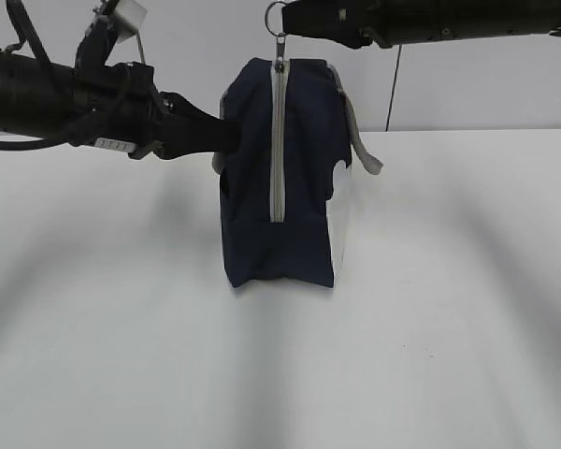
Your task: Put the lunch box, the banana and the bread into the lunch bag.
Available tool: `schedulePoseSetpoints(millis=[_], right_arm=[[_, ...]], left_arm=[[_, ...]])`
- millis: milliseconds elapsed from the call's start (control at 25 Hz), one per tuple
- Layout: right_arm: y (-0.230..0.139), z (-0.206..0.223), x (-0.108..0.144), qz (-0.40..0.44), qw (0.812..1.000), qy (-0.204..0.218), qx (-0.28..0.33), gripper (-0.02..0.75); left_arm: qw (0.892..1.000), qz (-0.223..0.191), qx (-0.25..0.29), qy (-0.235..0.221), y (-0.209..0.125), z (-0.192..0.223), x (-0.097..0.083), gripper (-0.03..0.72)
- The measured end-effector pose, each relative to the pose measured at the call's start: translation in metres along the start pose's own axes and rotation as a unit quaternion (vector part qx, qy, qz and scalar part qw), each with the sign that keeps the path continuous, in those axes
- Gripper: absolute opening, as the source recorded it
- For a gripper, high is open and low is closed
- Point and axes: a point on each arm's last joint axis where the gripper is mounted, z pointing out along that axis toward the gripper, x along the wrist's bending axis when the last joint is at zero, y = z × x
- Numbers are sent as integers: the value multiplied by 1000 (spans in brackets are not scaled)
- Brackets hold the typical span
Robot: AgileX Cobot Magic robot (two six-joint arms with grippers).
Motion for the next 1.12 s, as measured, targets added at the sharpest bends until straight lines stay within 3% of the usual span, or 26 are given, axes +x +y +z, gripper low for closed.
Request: schedulePoseSetpoints(millis=[280,520,840,1120], right_arm=[[-2,4,-10,15,999,-33,0,-16],[-10,9,-18,38,998,-49,0,-16],[-14,10,-26,45,996,-78,3,-16],[-24,23,-40,49,996,-78,7,-16]], left_arm=[[1000,6,5,-4,-1,0,-1,4],[999,38,24,6,3,-10,-8,3],[999,30,39,0,1,-11,-10,3],[998,25,59,-12,-2,-12,-12,3]])
